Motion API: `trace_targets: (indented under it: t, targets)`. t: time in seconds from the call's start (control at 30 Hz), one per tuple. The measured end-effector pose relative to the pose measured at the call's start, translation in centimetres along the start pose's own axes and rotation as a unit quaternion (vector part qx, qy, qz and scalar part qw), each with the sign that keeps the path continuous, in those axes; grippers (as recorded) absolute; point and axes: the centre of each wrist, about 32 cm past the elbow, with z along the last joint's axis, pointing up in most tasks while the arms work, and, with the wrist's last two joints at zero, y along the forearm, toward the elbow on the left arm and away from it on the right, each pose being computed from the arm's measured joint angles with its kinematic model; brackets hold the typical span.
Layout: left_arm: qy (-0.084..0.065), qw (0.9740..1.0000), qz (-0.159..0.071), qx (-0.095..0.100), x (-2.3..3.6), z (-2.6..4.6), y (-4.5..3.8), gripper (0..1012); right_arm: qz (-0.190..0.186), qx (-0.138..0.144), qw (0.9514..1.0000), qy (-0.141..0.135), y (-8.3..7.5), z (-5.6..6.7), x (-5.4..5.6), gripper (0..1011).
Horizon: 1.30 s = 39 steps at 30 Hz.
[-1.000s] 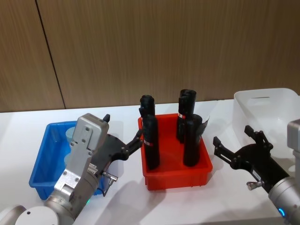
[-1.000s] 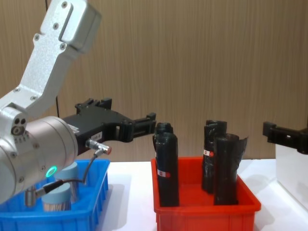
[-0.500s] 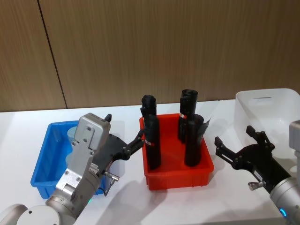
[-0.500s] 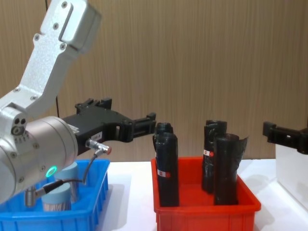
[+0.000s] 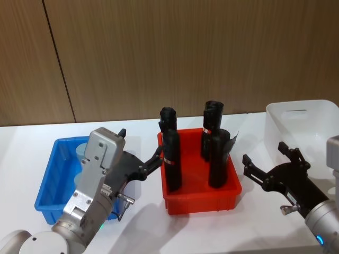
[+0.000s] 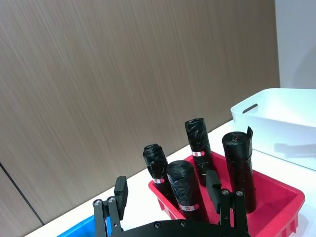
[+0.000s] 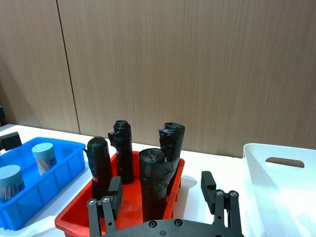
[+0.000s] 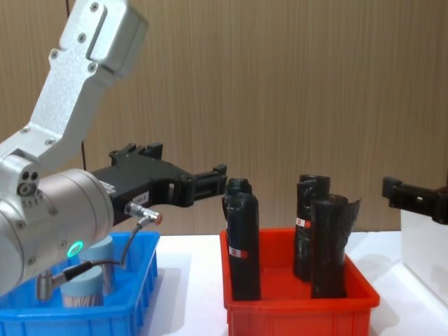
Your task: Pick the cotton swabs from the blue box and place them into the white box.
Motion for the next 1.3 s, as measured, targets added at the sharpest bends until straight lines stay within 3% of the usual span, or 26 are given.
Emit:
trace_targets:
  t: [0.23, 0.53, 0.67, 0.9, 1.1, 1.3]
  targets:
    - [0.001, 1.0, 0.007, 0.007, 0.03, 0.32, -0.15, 1004, 0.0, 0.0, 1.0, 0.0, 0.0, 0.0, 0.0, 1002]
    - [0.011, 0.9992, 0.028, 0.028, 0.66, 0.81, -0.48, 1004, 0.0, 0.0, 1.0, 0.0, 0.0, 0.0, 0.0, 1001]
    - [0.022, 0.9979, 0.044, 0.043, 1.28, 0.85, -0.64, 1004, 0.0, 0.0, 1.0, 0.0, 0.0, 0.0, 0.0, 1001]
    - [0.048, 0.9934, 0.073, 0.074, 3.0, 0.51, -0.88, 1004, 0.0, 0.0, 1.0, 0.0, 0.0, 0.0, 0.0, 1001]
    - [0.073, 0.9877, 0.095, 0.101, 4.7, -0.29, -1.02, 1004, 0.0, 0.0, 1.0, 0.0, 0.0, 0.0, 0.0, 1001]
    - [0.089, 0.9832, 0.106, 0.119, 5.76, -1.05, -1.0, 1004, 0.0, 0.0, 1.0, 0.0, 0.0, 0.0, 0.0, 1001]
